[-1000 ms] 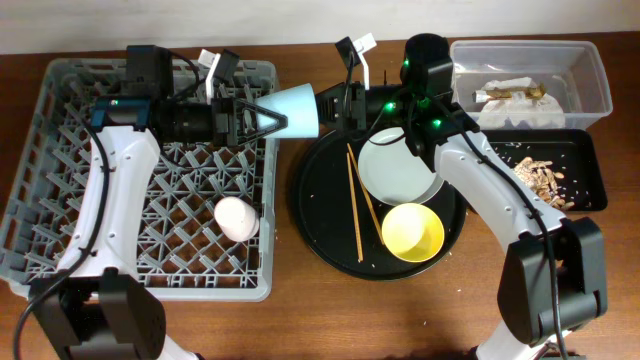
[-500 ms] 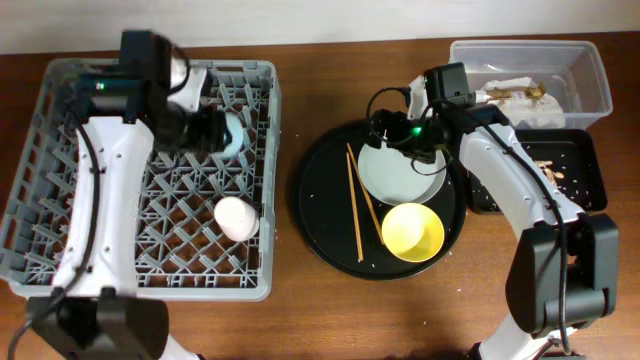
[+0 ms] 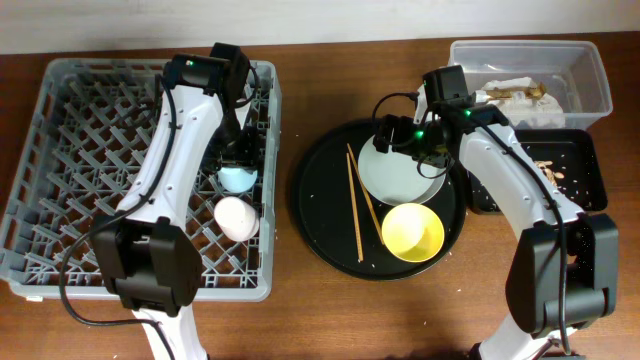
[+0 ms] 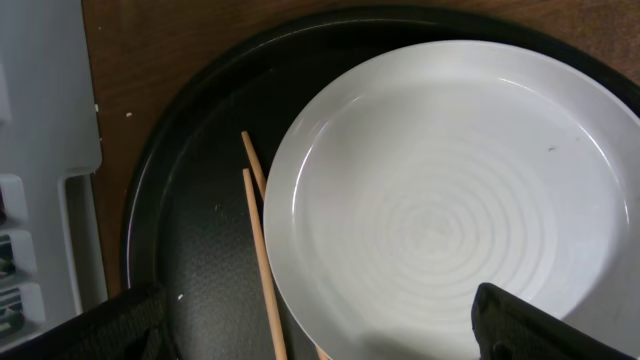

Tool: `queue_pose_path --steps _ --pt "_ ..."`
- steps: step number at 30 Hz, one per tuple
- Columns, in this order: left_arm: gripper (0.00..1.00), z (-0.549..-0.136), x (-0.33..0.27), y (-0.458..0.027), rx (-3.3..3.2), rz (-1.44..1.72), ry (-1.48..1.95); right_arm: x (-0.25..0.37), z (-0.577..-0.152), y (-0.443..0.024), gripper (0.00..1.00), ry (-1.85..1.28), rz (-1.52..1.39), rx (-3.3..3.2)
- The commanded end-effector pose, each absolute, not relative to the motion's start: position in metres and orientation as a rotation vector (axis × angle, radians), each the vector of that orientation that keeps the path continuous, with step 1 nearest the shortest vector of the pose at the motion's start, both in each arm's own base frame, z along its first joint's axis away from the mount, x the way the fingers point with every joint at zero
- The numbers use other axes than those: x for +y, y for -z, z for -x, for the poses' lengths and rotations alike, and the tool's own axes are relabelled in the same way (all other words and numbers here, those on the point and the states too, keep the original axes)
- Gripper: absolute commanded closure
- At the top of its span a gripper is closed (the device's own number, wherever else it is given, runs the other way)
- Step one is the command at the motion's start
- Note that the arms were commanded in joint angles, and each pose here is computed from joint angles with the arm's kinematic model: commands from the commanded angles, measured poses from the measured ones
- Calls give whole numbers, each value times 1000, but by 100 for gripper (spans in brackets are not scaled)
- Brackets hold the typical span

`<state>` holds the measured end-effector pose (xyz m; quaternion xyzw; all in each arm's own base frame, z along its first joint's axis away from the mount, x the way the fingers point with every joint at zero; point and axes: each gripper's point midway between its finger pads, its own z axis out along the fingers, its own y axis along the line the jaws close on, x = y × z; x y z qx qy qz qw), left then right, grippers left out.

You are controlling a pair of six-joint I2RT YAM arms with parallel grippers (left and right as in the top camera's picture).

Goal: Sort waste into correct bins and load items into the dishwasher rack

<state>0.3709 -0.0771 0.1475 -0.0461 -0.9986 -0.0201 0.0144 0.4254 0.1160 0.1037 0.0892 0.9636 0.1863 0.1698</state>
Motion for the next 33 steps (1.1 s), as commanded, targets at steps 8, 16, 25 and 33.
queue_pose_path --steps 8,16,25,33 --pt "44 -367 -74 -107 -3069 121 97 114 -424 -100 2 -504 -244 2745" --pt "14 -372 -75 -109 -3090 120 91 114 -424 -100 2 -504 -244 2745" --pt "57 -367 -73 -155 -3095 99 90 114 -425 -101 1 -505 -243 2740" --pt "79 -369 -66 -151 -3105 106 170 114 -426 -101 1 -506 -242 2737"
